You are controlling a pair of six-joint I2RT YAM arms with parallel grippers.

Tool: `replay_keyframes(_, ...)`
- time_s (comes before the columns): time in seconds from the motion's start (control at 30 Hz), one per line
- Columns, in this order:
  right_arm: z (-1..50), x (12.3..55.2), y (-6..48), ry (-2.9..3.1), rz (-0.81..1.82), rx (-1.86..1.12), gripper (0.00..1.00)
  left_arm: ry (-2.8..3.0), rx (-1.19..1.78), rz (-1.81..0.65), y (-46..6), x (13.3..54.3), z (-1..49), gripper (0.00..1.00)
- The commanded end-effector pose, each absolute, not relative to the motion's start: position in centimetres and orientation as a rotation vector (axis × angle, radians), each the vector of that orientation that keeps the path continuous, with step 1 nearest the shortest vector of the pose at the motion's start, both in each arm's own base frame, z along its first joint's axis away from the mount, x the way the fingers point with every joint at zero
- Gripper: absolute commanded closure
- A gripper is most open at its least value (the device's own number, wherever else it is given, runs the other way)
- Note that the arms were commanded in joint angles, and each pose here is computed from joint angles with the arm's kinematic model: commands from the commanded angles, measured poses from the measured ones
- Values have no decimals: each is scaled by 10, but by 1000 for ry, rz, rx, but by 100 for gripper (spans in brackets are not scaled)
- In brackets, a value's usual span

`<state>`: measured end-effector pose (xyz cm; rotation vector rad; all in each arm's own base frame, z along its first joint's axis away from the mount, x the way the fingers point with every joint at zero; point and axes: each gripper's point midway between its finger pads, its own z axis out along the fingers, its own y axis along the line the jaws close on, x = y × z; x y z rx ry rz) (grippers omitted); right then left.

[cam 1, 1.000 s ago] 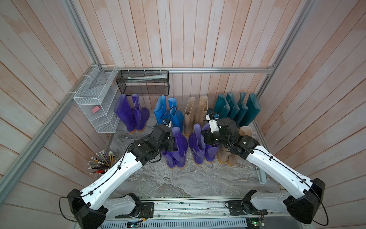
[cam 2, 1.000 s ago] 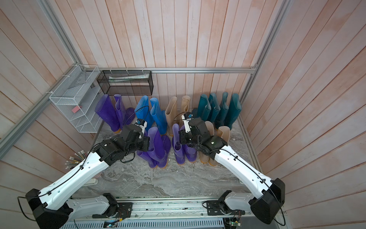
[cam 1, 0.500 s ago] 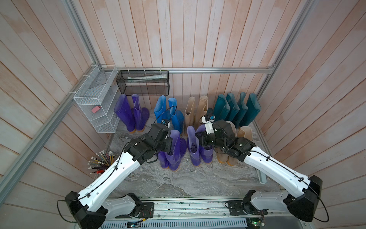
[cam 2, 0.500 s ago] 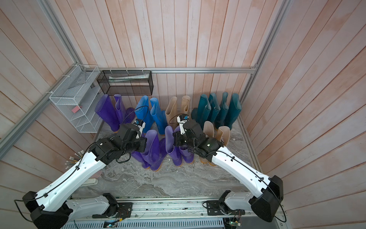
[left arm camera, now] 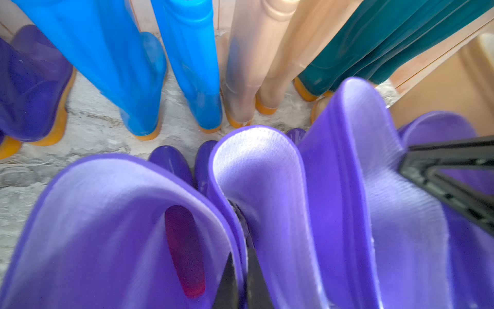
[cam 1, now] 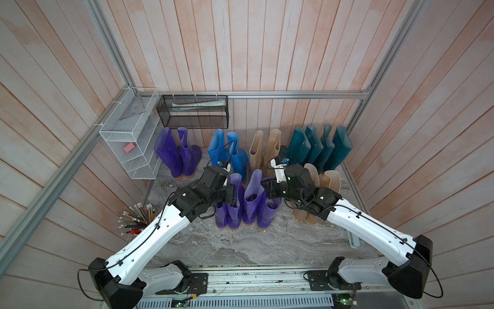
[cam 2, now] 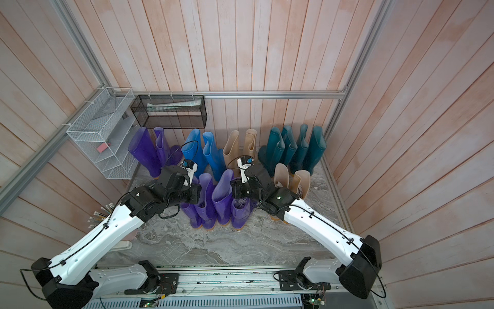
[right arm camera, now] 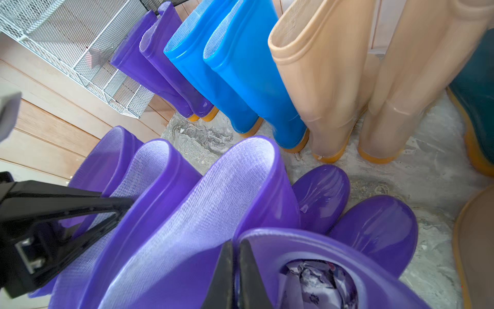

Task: Match and arrange rain boots in pairs
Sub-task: Adjust a pair of rain boots at the center of the board.

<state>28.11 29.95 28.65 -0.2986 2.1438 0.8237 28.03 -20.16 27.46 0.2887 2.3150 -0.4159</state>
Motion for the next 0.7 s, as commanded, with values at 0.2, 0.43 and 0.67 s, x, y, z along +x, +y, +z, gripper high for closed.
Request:
replay_keyframes(0.2,326,278,280,2019,825,-374,100,2042,299,-648,-236,292,344,100)
replay_keyframes(0.43,314,278,280,2051,848,-421,100,2012,301,-576,-220,291,330,100)
replay_keyframes(0.67,320,279,268,2068,819,-405,78,2036,269,-566,-208,285,307,83)
